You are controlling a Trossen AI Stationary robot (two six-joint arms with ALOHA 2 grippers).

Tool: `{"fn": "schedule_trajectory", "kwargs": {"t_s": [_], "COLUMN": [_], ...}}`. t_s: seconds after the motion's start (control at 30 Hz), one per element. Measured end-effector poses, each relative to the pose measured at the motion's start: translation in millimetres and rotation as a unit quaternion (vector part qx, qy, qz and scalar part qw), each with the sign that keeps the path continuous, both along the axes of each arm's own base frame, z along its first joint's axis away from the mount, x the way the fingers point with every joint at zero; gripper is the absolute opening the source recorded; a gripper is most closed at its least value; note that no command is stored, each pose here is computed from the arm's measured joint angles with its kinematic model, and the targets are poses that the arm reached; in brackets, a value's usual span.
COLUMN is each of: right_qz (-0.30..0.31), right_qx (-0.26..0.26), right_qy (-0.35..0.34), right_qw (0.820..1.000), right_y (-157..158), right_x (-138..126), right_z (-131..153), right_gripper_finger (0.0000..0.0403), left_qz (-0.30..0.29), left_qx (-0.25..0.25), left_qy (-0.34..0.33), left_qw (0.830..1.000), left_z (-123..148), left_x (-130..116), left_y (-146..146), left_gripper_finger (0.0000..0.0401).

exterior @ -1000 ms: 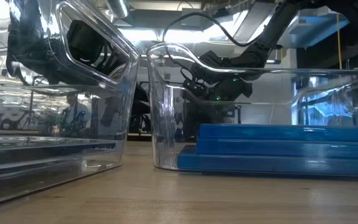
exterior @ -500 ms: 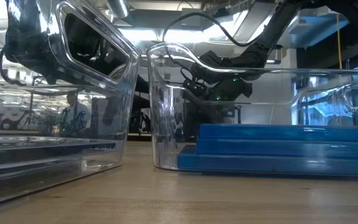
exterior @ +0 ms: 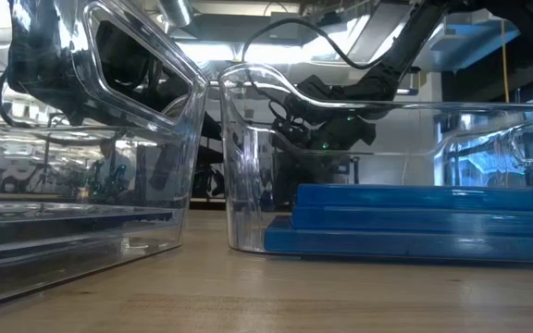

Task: Pick & place jewel cases by type
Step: Put the black CD case into the left transparent bin

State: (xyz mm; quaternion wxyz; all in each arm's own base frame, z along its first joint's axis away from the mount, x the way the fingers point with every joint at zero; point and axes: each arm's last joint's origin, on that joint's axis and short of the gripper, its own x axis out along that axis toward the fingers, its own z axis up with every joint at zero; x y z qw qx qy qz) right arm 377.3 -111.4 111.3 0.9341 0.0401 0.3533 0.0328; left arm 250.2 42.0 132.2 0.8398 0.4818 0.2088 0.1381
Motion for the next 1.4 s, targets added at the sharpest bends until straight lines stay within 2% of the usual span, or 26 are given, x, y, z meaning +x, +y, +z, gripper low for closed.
{"fn": "schedule_trajectory", "kwargs": {"t_s": [0.4,0.67,0.87,1.13,1.4], "right_qz": [0.000,0.001,0.001,0.001,0.001], "right_qx": [0.001,0.001,0.001,0.002,0.004], "right_qy": [0.006,0.007,0.007,0.011,0.021], "right_qw": [1.000,1.000,1.000,1.000,1.000], "right_y": [0.1,0.3,0.3,0.4,0.1], "right_x": [-0.9,-0.9,-0.9,-1.4,-3.0], "right_z": [-0.2,-0.2,-0.2,-0.8,-2.1], "right_gripper_finger": [0.0218,0.0218,0.0218,0.0218,0.0218], "left_qz": [-0.001,0.000,0.024,0.010,0.011], "left_qx": [0.000,0.000,0.011,0.040,0.060], "left_qy": [0.056,0.061,0.064,0.089,0.109], "left_qw": [0.998,0.998,0.998,0.995,0.992], "left_z": [-9.5,-10.5,-10.5,-12.9,-14.8], "left_x": [-2.7,-3.0,-3.4,-3.7,-4.3], "left_y": [-0.3,-0.3,-3.4,-11.7,-15.2], "left_gripper_finger": [0.0184,0.0183,0.0152,0.0096,0.0091]}}
